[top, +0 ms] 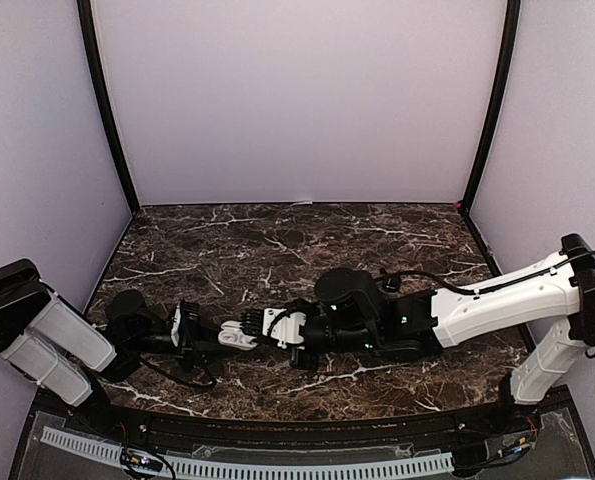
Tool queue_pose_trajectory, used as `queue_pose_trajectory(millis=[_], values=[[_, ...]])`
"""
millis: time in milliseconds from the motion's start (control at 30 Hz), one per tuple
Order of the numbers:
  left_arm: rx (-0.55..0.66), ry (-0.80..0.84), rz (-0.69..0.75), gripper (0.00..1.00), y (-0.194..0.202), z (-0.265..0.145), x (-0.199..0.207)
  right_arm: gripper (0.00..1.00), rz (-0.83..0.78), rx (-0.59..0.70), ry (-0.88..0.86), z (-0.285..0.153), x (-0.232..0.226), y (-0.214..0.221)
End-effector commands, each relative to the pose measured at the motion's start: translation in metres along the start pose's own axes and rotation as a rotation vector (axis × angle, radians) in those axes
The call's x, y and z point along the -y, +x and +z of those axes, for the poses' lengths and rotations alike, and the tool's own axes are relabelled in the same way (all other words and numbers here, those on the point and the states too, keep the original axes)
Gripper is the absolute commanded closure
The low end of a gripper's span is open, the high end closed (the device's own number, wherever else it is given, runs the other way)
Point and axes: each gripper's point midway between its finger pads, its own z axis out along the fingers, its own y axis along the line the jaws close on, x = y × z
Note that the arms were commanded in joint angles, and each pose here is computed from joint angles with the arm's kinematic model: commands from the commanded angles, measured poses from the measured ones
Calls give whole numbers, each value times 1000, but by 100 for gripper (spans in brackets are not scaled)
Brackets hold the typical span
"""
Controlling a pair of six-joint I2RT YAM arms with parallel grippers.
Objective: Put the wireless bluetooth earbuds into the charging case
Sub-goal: Insert the right earbud into the right side groove of the charging case.
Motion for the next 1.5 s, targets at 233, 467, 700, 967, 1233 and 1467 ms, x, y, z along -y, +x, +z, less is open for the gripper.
queue_pose_trajectory(millis=[233, 467, 700, 967, 1233, 1467], values=[[5, 15, 4, 100, -4, 2, -2, 100, -26, -12, 11, 14, -2, -5], [6, 18, 5, 100, -5, 2, -1, 100, -34, -29, 14, 18, -3, -2], [3, 18, 1, 100, -4, 2, -2, 95, -39, -50, 20, 21, -4, 1], [3, 17, 2, 100, -4, 2, -2, 87, -32, -40, 53, 15, 0, -1], [4, 19, 3, 100, -4, 2, -1, 85, -17, -13, 73, 6, 3, -7], [3, 17, 4, 100, -4, 2, -1, 84, 25, 64, 118, -17, 12, -13]])
